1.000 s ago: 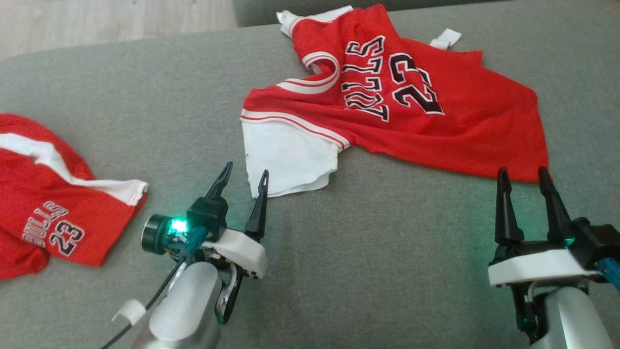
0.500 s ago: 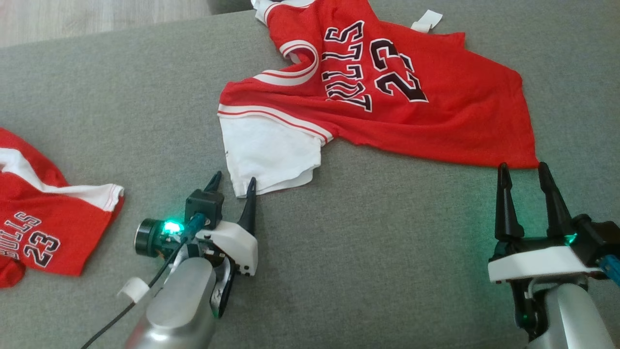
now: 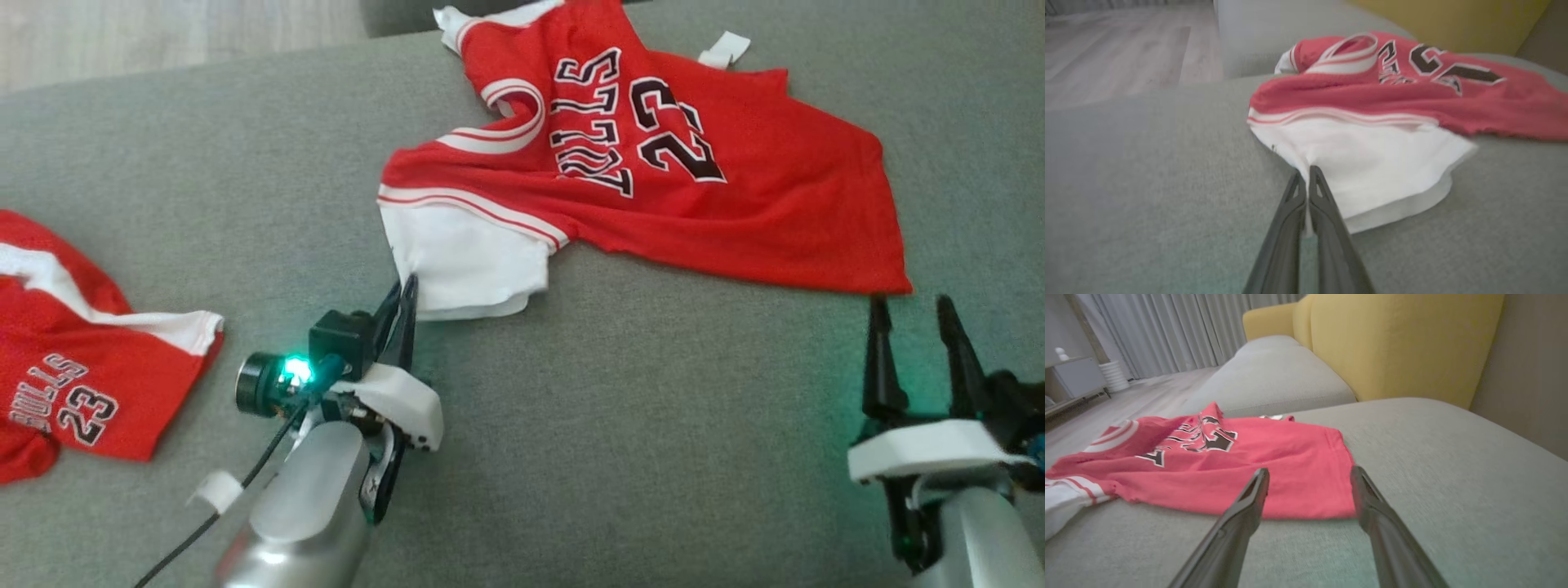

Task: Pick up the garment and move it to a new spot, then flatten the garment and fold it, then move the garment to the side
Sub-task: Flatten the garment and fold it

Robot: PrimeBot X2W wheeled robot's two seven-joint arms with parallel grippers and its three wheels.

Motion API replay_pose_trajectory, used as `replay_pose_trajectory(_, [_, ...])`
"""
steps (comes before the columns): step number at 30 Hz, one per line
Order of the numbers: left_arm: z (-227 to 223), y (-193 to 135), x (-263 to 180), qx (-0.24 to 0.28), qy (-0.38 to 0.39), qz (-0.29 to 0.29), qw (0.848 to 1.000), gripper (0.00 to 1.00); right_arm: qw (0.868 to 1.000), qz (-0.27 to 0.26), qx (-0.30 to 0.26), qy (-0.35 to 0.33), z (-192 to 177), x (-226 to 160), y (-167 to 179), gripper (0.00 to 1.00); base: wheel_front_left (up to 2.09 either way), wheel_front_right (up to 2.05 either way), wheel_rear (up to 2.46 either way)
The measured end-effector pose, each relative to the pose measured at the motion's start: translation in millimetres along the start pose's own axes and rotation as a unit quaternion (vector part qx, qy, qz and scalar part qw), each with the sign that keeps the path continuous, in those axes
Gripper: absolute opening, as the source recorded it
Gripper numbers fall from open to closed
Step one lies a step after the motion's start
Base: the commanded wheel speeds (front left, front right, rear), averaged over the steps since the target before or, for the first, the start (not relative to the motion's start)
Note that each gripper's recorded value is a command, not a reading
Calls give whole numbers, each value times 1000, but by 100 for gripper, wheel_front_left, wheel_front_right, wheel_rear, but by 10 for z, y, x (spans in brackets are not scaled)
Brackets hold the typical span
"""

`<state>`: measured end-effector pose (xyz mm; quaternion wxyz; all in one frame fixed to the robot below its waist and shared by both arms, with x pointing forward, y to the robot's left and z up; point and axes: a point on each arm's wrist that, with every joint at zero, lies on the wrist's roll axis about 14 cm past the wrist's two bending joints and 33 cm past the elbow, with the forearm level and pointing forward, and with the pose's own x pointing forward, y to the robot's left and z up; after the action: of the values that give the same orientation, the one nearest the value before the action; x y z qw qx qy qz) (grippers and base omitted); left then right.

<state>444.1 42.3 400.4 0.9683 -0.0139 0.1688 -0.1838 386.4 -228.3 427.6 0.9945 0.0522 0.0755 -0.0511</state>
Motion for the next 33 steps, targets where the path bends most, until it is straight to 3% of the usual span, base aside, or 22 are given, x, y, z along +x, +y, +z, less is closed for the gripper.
replay_pose_trajectory(9, [605,-13,-129,-18,-117,2,993,0,996,-57,18,62,-211,201,-304,100,0,0,0])
replay_pose_trajectory(22, [640,-34,-207,-19,-137,-6,990,0,985,-80,54,143,-619,471,-262,100,0,0,0])
replay_pose_trajectory(23, [629,-30,-208,-20,-136,-5,991,0,985,-78,53,143,-617,500,-242,95,0,0,0])
replay_pose_trajectory(24, [614,-27,-211,-20,-134,-5,991,0,985,-77,53,144,-616,526,-223,43,0,0,0])
replay_pose_trajectory(25, [602,-28,-214,-21,-133,-6,991,0,985,-76,54,143,-612,545,-208,0,0,0,0])
replay_pose_trajectory(30, [614,-13,-233,-18,-134,-3,991,0,986,-67,56,139,-587,564,-137,0,0,0,0])
replay_pose_trajectory(33, [721,64,-269,-44,-149,7,988,0,989,-55,53,126,-492,577,-80,0,0,0,0])
